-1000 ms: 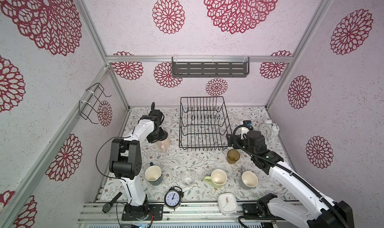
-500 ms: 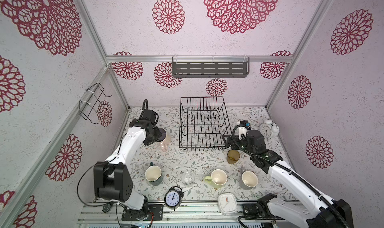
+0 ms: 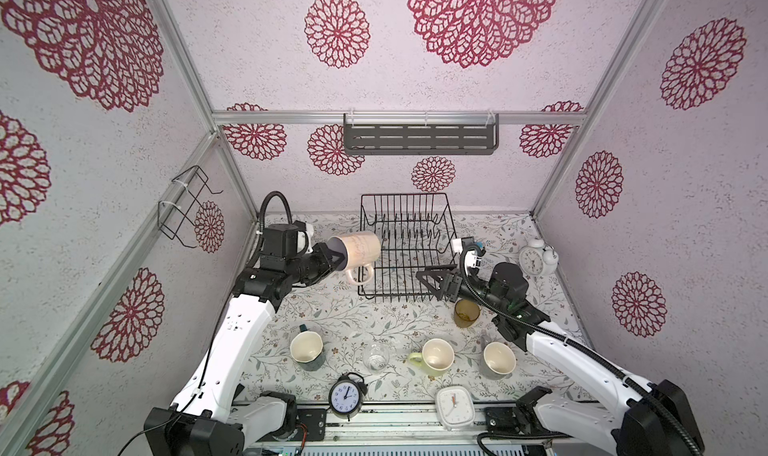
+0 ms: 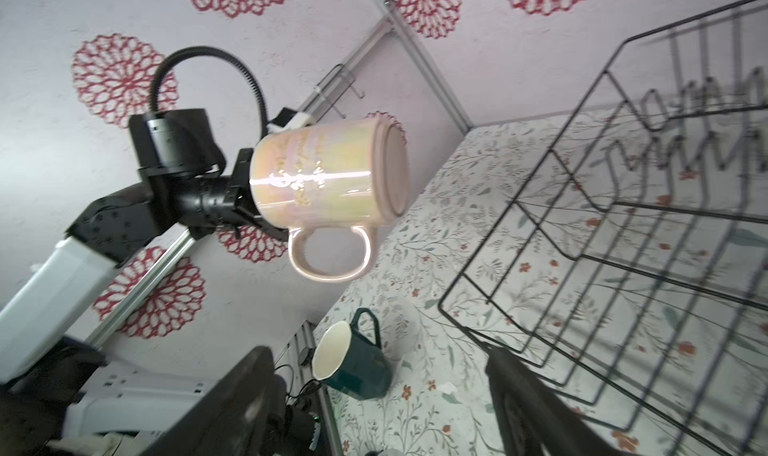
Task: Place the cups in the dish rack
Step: 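Grasp the pink mug with the left gripper and lift it above the rack, then hold the pink mug with the left gripper while the right gripper grasps its base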
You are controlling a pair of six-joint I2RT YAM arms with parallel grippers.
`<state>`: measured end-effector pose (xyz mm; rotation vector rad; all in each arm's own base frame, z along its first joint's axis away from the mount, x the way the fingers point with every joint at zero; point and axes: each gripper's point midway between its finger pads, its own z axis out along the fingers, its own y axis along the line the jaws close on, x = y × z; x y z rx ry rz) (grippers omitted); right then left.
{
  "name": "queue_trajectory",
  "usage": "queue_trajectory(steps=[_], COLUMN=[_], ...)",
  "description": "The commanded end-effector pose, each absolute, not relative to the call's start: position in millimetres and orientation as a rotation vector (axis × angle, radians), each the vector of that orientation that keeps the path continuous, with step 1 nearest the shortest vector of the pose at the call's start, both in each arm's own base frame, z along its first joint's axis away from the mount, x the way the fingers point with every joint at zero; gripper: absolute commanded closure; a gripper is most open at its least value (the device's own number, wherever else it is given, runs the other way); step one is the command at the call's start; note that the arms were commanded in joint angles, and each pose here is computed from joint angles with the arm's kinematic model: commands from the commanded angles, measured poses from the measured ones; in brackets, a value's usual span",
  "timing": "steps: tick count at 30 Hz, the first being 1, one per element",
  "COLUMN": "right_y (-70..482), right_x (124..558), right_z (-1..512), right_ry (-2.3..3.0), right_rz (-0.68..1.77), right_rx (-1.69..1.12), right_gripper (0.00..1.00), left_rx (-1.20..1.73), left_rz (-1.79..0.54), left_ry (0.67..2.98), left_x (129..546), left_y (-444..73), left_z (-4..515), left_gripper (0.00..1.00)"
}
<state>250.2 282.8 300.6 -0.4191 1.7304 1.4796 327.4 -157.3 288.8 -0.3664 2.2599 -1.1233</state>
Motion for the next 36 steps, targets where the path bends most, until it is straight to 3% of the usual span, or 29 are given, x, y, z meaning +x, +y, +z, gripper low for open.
queue_trajectory(steps=[1,12,29,36], right_y=[298.8,299.7,288.7,274.3], right_x=[213.4,179.8,193.6,214.1], right_z=[344.0,375.3,419.4,419.4], right_ry=[1.503,1.239,0.968,0.946], right_rz=[1.69,1.868,1.955,1.895], right_rx=[-0.568,-0.62,-0.423,-0.246], right_gripper=[0.11,0.11,0.31,0.33], left_rx=[-0.073,0.141,0.043,0.025], left_rz=[-1.445,-1.652,-1.791,-1.81], left_ry=[1.998,1.935,1.845,1.779], left_x=[318.3,300.5,297.7,292.3], left_y=[-210.0,-275.2,-296.9,-291.5], left_z=[367.4,388.7,396.0,403.5], left_gripper=[0.94,0.95,0.96,0.96])
